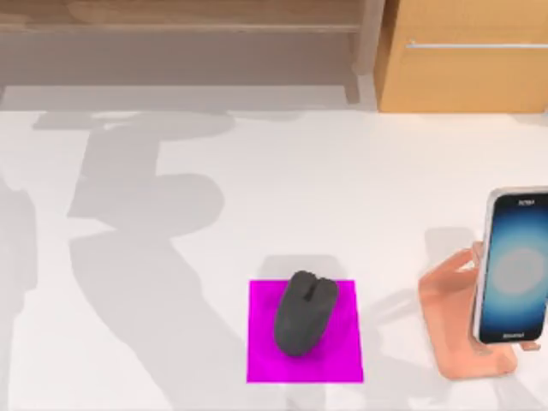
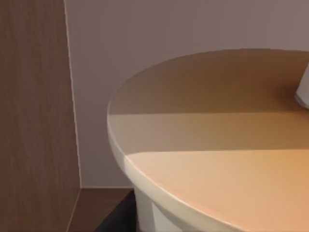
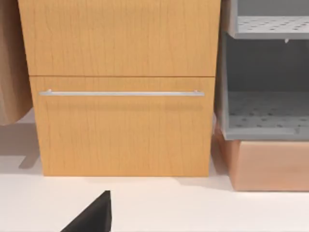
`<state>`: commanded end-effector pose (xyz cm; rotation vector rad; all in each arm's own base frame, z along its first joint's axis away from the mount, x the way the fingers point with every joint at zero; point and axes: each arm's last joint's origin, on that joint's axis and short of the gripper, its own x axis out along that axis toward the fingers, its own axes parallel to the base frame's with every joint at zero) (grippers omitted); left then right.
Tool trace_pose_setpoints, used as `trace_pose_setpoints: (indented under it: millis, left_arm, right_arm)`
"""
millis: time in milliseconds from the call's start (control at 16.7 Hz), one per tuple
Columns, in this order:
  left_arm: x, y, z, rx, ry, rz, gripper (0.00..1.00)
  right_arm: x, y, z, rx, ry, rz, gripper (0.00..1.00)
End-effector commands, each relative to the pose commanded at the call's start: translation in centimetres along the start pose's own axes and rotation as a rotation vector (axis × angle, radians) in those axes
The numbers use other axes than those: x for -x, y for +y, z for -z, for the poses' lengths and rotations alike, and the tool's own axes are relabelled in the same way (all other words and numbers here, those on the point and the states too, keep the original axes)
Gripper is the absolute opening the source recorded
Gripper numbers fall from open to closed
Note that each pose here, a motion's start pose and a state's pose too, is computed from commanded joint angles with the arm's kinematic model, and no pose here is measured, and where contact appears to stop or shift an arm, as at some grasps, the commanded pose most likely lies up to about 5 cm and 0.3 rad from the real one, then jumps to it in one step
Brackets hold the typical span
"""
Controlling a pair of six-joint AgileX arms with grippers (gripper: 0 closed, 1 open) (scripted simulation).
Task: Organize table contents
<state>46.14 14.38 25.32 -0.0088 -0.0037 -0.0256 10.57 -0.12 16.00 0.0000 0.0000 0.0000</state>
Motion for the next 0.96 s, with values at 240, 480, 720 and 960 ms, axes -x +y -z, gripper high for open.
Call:
trace_pose_setpoints:
  millis: [240, 480, 720, 960]
  left_arm:
    - [0.0, 0.0, 0.0, 0.0, 0.0, 0.0, 0.53]
    - [0.0, 0.0, 0.0, 0.0, 0.0, 0.0, 0.83]
    - [0.0, 0.0, 0.0, 0.0, 0.0, 0.0, 1.0]
    - [0.0, 0.0, 0.0, 0.0, 0.0, 0.0, 1.0]
  right_arm:
    - [0.0, 0.0, 0.0, 0.0, 0.0, 0.0, 1.0]
    - [0.0, 0.0, 0.0, 0.0, 0.0, 0.0, 1.0]
    - [0.0, 0.0, 0.0, 0.0, 0.0, 0.0, 1.0]
    - [0.0, 0.0, 0.0, 0.0, 0.0, 0.0, 1.0]
